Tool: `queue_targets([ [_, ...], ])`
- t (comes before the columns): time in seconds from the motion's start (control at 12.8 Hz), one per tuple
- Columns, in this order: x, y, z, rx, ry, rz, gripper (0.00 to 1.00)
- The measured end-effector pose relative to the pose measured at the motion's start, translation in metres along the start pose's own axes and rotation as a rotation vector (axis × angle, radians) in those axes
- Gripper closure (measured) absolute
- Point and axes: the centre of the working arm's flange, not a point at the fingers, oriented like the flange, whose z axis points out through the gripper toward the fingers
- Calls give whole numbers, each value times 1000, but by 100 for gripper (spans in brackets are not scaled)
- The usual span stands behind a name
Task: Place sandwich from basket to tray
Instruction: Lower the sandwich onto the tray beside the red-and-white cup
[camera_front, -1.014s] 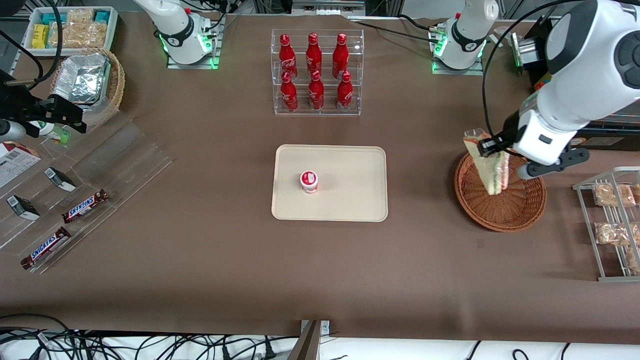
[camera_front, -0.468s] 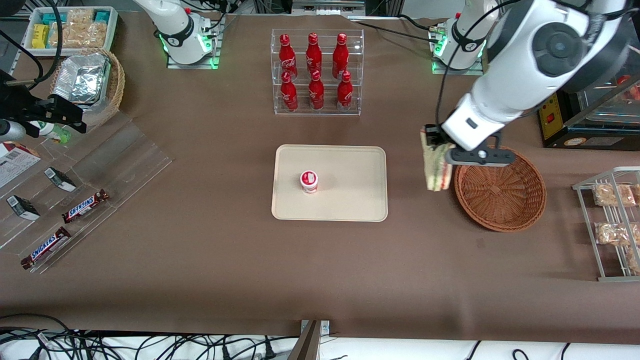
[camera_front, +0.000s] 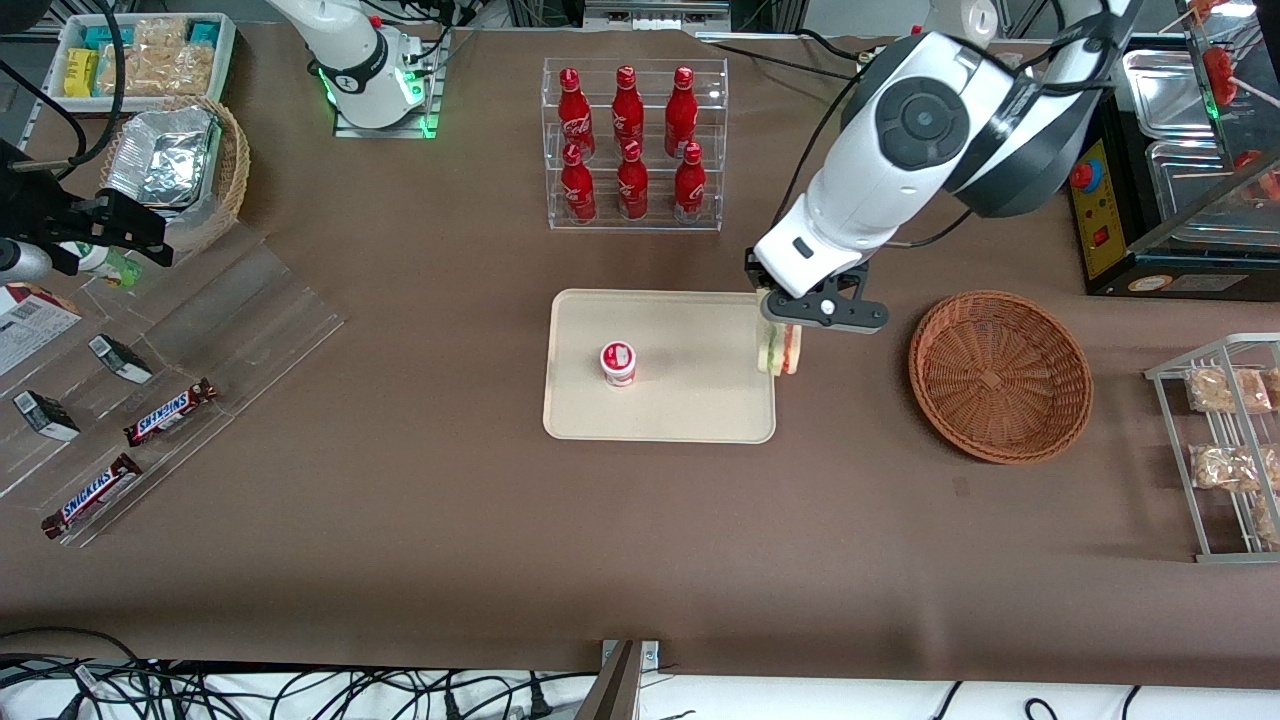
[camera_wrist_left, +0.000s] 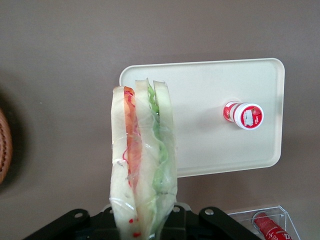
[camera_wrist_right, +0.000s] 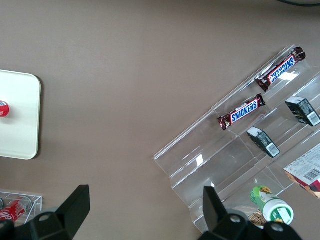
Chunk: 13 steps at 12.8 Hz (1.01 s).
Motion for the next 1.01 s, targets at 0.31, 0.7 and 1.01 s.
queue_targets([
  [0.31, 6, 13, 45, 25, -28, 17, 83],
  [0.7, 14, 27, 109, 43, -43, 24, 82],
  [1.01, 15, 41, 165, 69, -38, 23, 82],
])
